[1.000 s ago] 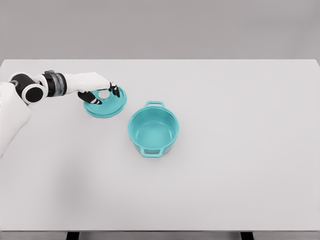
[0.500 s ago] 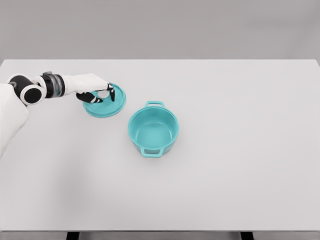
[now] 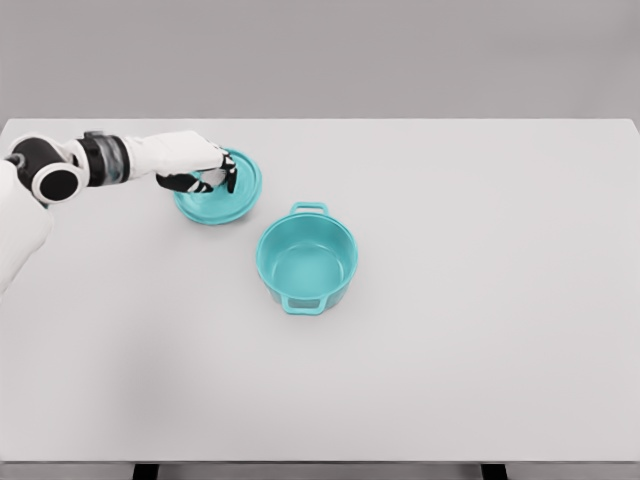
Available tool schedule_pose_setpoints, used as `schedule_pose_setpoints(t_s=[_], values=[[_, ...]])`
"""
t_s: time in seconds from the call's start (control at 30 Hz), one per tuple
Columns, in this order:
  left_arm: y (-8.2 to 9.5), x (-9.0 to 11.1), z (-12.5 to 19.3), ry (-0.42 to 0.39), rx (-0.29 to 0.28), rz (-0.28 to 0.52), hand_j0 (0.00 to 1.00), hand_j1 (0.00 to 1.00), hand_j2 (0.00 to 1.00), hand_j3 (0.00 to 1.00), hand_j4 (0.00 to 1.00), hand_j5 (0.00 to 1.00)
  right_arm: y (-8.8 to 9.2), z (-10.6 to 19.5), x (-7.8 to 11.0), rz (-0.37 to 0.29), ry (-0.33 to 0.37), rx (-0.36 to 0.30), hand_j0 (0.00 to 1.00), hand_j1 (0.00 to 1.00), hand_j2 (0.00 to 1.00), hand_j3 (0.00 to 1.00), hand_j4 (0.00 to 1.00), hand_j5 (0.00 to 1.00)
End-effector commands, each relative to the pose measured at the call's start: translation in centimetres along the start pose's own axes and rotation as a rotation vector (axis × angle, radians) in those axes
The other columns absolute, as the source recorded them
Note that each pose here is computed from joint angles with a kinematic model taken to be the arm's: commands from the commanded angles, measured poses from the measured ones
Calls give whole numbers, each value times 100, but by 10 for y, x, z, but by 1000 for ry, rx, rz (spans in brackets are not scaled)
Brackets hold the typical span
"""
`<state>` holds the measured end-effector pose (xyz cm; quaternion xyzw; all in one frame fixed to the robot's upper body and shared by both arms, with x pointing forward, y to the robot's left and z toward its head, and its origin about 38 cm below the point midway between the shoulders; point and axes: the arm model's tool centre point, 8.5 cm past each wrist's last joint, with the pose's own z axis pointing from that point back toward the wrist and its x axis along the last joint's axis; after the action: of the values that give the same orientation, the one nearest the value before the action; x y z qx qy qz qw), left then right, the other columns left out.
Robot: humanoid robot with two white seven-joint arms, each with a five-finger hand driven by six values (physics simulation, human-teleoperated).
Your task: Cover the pot with left arm
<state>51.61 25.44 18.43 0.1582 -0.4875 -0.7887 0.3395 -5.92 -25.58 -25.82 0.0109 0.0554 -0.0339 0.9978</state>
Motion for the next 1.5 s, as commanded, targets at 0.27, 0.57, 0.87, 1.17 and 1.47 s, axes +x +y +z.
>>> schedule_pose_setpoints(t_s=[0.27,0.57,0.87,1.17,1.47], values=[[16,15,47,-61,41,-88,48,48,48,48,48,48,0,0,0,0,0,0,100,100,100,100,100,100],[18,38,65,-136,17,-146,48,48,48,48,48,48,0,0,0,0,0,0,100,100,100,100,100,100],[23,61,77,-203,10,-196,48,48,48,48,48,48,0,0,0,0,0,0,100,100,100,100,100,100],[30,91,81,-280,16,-263,47,47,47,47,47,47,0,0,0,0,0,0,100,100,100,100,100,100],[32,113,54,-354,42,-251,46,46,46,46,46,46,0,0,0,0,0,0,100,100,100,100,100,100]])
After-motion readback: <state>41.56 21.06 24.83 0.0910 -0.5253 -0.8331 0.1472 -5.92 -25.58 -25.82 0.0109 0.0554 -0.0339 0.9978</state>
